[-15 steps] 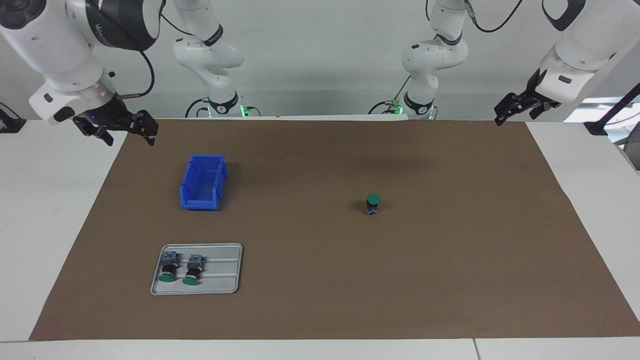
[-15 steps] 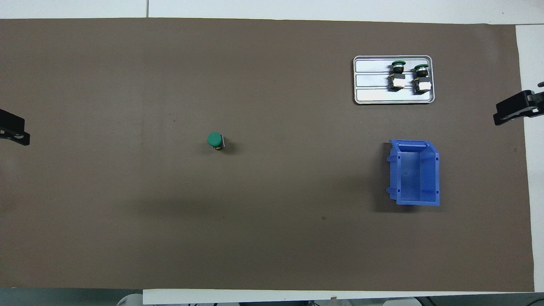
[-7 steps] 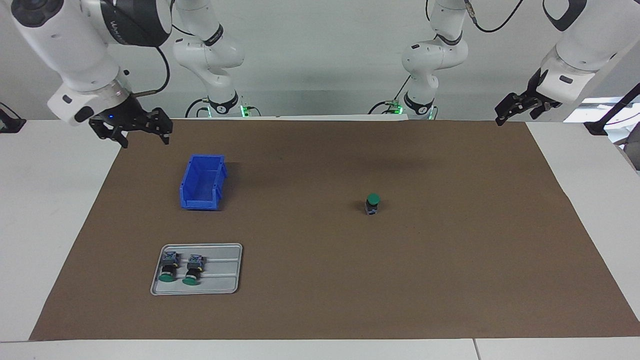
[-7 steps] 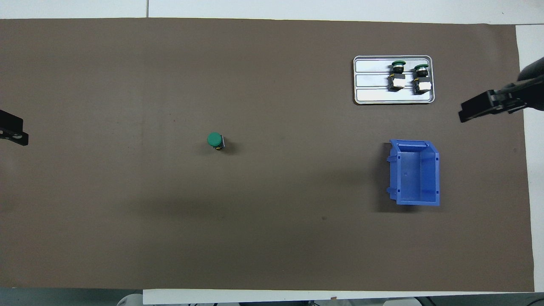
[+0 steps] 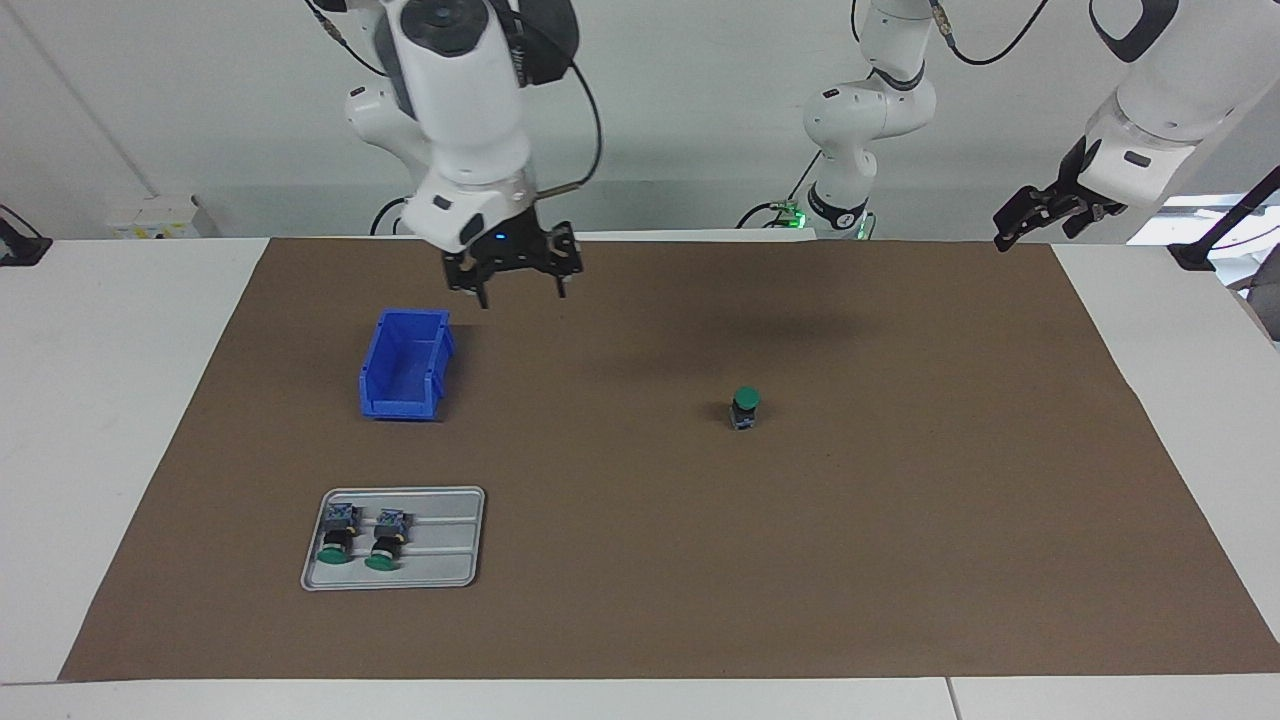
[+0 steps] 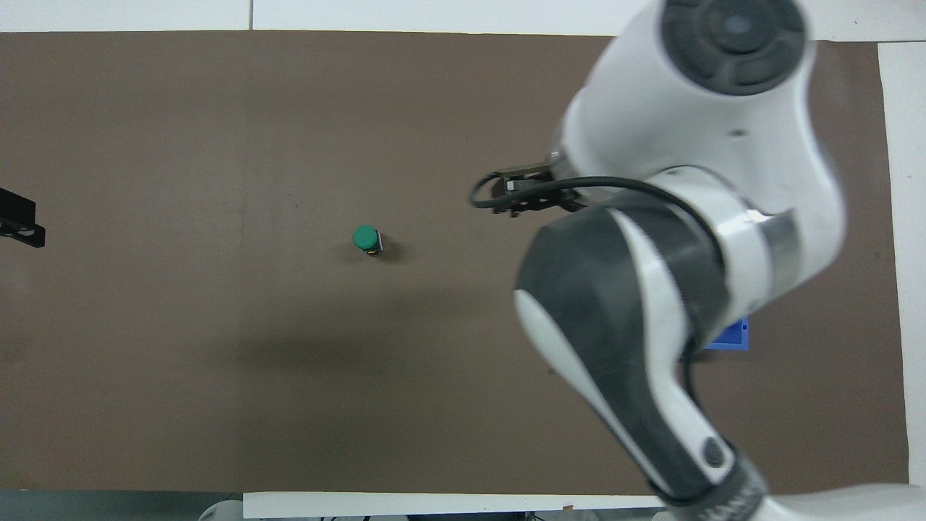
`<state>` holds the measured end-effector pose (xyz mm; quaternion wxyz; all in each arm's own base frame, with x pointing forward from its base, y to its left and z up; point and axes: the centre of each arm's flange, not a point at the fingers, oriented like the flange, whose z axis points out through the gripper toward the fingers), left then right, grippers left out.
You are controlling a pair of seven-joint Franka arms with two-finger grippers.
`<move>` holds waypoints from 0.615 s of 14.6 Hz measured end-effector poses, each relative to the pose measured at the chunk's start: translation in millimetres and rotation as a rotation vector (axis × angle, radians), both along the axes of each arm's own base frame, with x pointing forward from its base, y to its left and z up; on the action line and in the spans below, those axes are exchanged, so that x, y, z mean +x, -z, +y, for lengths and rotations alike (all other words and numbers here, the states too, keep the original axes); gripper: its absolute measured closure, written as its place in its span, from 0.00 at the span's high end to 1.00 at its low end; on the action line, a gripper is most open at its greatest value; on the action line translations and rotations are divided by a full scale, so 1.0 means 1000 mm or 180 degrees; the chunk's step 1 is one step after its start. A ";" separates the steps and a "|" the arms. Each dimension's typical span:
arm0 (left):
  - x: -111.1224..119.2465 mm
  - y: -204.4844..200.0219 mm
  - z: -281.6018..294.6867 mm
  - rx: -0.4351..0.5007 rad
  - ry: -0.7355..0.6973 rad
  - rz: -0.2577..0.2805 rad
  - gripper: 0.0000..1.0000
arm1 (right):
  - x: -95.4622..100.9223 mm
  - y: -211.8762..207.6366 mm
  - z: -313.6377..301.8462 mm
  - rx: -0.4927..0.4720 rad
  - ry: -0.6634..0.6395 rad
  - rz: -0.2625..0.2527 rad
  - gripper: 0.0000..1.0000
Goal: Place and press button with both arms
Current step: 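Reach the right gripper to the green button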
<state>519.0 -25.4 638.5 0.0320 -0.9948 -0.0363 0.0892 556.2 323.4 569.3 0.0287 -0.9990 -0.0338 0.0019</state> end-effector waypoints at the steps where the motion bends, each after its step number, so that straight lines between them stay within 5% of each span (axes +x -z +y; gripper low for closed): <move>1: 0.000 0.000 0.000 0.0000 0.0002 0.0001 1.00 | 0.000 0.013 0.040 0.0060 0.0114 -0.0065 0.99; 5: 0.000 0.000 0.000 0.0000 0.0002 0.0002 1.00 | -0.007 0.094 0.162 0.0322 0.0405 -0.0259 1.00; 9: 0.000 0.001 0.000 0.0000 0.0002 0.0005 1.00 | -0.004 0.178 0.200 0.0199 0.0416 -0.0416 1.00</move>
